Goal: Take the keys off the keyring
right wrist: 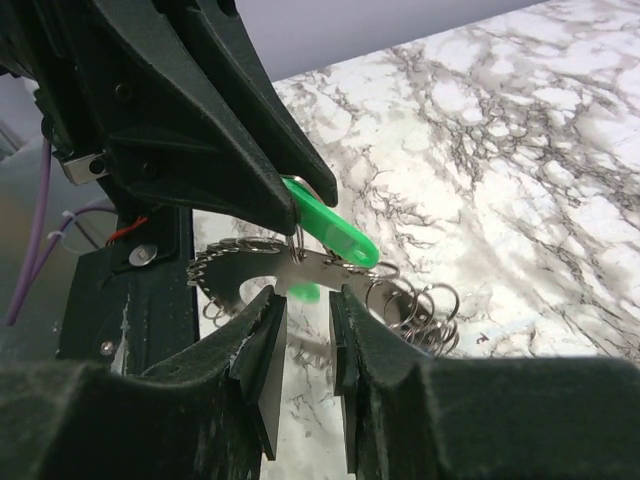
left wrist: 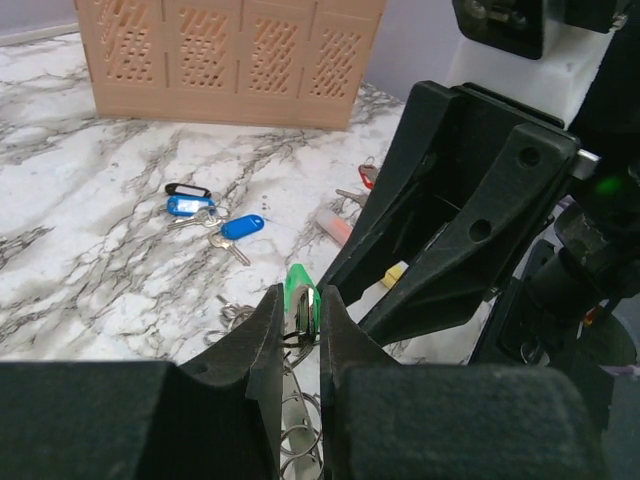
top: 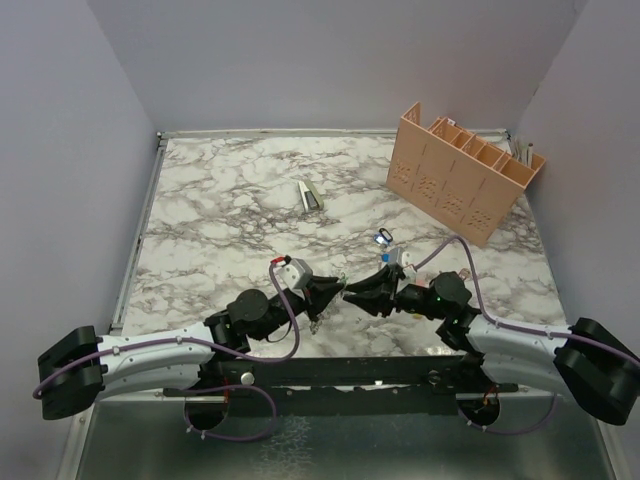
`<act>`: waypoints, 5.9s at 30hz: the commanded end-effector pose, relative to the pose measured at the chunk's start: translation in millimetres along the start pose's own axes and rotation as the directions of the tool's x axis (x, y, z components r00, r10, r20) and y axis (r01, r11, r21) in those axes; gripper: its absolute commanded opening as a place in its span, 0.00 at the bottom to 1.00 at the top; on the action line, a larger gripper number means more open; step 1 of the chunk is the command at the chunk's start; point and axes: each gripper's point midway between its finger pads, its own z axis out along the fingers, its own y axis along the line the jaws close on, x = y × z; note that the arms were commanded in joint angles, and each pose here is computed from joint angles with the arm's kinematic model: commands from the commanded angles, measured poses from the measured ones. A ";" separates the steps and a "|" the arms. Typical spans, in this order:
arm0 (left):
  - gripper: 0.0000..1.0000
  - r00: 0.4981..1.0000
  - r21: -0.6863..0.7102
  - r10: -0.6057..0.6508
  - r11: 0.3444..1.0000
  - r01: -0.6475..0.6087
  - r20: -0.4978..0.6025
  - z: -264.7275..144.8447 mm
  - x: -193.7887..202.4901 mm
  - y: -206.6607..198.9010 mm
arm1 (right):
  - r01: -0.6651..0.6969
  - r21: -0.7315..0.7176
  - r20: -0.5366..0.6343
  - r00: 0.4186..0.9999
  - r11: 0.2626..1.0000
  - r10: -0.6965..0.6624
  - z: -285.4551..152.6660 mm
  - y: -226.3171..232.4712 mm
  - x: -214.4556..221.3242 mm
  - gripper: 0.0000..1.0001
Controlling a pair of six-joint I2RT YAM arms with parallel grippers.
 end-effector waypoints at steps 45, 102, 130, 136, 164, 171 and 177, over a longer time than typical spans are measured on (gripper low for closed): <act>0.00 0.948 -0.243 -0.307 0.916 0.319 0.086 -9.2 11.6 37.8 | -0.006 0.005 0.111 0.994 1.000 0.005 3.6 -1.2 -6.2 0.00; 0.41 0.993 0.073 0.115 0.991 -0.114 -0.005 -9.6 8.0 3.3 | 0.237 -0.027 -0.074 0.968 0.971 -0.238 -9.9 0.1 -8.2 0.01; 0.58 0.985 0.398 0.171 0.906 -0.144 -0.035 -4.2 43.9 -13.2 | 0.273 -0.098 0.019 0.962 0.957 -0.272 -14.9 15.8 -3.2 0.00; 0.55 0.981 0.447 0.189 0.882 -0.148 -0.047 -3.3 48.9 -19.3 | 0.270 -0.149 0.018 0.963 0.951 -0.270 -12.8 22.8 -0.9 0.01; 0.50 0.980 0.580 0.195 0.804 -0.131 -0.048 -26.2 56.1 -36.4 | 0.301 -0.225 0.058 0.953 0.926 -0.296 -21.5 34.1 -8.3 0.01; 0.34 0.979 0.633 0.182 0.770 -0.080 -0.097 -25.2 64.5 -43.4 | 0.289 -0.255 0.053 0.957 0.923 -0.285 -20.3 37.6 -5.4 0.01; 0.29 0.978 0.639 0.177 0.767 -0.064 -0.114 -22.1 66.8 -43.3 | 0.281 -0.269 0.048 0.959 0.921 -0.278 -19.5 38.9 -2.7 0.00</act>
